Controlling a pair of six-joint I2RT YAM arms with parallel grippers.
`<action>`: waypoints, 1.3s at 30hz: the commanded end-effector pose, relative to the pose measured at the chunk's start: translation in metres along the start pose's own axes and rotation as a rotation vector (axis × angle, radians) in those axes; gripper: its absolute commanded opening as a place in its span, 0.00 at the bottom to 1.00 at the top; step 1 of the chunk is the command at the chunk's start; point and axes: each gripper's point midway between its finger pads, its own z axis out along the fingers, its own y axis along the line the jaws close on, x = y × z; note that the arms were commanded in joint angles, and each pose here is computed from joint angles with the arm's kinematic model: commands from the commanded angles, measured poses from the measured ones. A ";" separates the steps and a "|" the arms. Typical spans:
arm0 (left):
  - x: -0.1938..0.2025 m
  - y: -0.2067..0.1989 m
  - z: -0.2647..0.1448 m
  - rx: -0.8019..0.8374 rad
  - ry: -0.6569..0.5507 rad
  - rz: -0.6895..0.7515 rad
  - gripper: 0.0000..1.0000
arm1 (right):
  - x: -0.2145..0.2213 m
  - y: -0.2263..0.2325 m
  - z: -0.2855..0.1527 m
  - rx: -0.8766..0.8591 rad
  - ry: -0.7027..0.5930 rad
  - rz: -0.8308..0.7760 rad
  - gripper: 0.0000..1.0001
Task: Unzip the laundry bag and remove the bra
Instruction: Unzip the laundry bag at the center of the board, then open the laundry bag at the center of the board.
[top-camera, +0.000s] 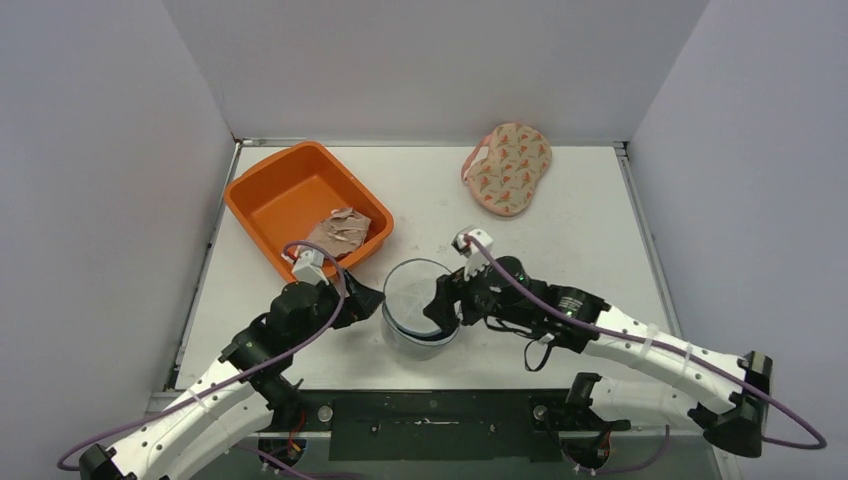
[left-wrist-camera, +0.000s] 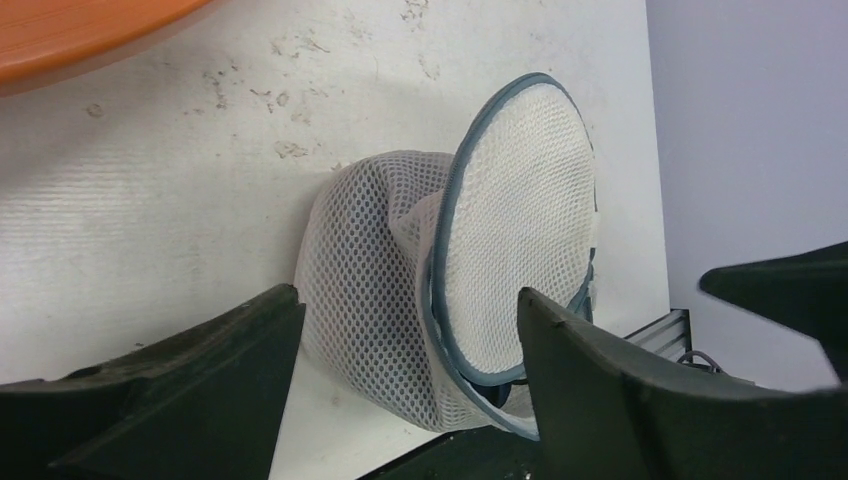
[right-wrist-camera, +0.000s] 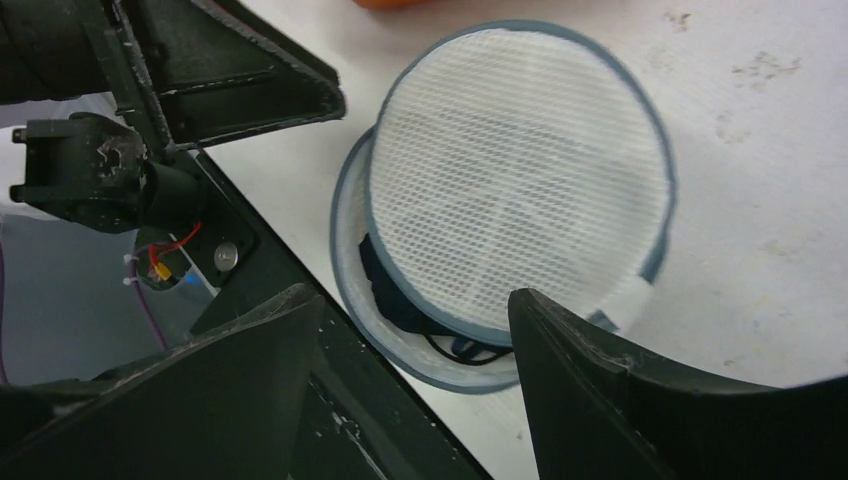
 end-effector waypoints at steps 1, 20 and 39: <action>0.000 -0.019 0.006 0.095 0.015 0.026 0.70 | -0.004 0.016 0.030 0.084 -0.070 0.014 0.68; 0.047 0.001 0.014 0.158 0.139 0.011 0.27 | 0.005 0.038 0.079 0.225 -0.148 0.074 0.69; 0.062 -0.004 0.002 0.242 0.190 -0.035 0.54 | 0.010 0.024 0.085 0.332 -0.136 0.104 0.76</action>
